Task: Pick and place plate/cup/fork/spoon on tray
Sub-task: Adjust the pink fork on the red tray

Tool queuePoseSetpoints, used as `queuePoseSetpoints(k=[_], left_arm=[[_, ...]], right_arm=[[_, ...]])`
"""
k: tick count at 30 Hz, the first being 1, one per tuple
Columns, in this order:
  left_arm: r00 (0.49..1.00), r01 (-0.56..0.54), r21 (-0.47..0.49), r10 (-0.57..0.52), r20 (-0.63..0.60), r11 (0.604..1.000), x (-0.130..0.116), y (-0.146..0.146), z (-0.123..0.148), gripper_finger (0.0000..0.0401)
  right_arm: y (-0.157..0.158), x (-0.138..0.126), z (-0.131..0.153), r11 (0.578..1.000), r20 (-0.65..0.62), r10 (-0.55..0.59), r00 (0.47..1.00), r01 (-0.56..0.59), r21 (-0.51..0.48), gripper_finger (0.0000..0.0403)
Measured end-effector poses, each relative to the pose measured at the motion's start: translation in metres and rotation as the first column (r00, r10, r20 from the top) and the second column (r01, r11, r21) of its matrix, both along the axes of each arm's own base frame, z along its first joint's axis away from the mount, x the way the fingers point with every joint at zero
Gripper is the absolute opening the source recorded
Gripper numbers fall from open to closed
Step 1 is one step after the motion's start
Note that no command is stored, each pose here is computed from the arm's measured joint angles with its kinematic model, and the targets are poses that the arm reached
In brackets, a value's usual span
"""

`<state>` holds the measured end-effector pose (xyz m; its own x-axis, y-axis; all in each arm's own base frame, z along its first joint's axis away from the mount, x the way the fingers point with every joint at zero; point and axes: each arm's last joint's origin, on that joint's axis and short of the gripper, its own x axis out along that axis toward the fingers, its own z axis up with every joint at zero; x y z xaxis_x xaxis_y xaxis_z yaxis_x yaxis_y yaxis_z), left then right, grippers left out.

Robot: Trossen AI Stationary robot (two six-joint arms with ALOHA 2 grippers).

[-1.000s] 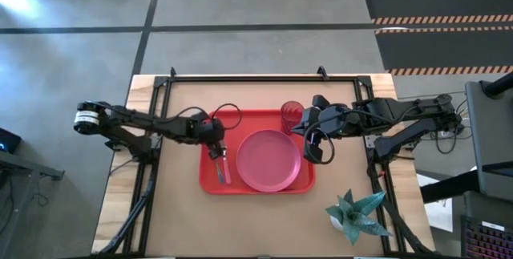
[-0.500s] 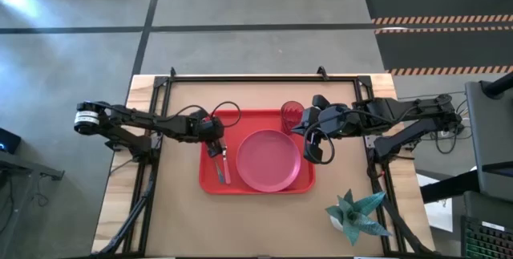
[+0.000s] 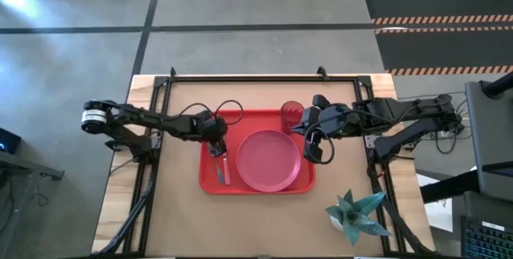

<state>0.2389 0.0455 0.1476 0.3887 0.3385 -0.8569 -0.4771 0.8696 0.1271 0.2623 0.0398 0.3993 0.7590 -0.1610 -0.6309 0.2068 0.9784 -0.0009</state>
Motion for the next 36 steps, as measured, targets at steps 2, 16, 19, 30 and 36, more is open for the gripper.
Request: queuePoseSetpoints(k=[2,16,19,30,36], left_arm=[[0.999,0.009,0.015,-0.008,-0.034,1.000,0.001,0.001,-0.004,0.0000],[0.999,0.040,0.175,-0.043,0.012,0.984,0.007,0.007,0.046,0.0000],[0.997,0.016,0.137,-0.006,-0.075,0.990,-0.003,0.007,0.040,0.0000],[0.997,0.012,0.021,-0.011,-0.073,1.000,-0.008,0.003,0.030,0.0000],[0.998,0.029,-0.019,-0.030,-0.050,0.999,-0.006,0.002,0.029,0.0000]], right_arm=[[0.000,0.000,0.000,1.000,0.001,-0.005,1.000,0.005,0.006,0.0009],[-0.001,-0.003,-0.003,0.999,-0.042,-0.034,0.999,0.035,0.008,0.0009],[-0.001,-0.003,-0.003,0.999,-0.042,-0.034,0.999,0.034,0.008,0.0009],[-0.001,-0.003,-0.003,0.999,-0.043,-0.033,0.999,0.033,0.006,0.0009],[-0.001,-0.003,-0.003,0.999,-0.043,-0.033,0.999,0.033,0.006,0.0009]])
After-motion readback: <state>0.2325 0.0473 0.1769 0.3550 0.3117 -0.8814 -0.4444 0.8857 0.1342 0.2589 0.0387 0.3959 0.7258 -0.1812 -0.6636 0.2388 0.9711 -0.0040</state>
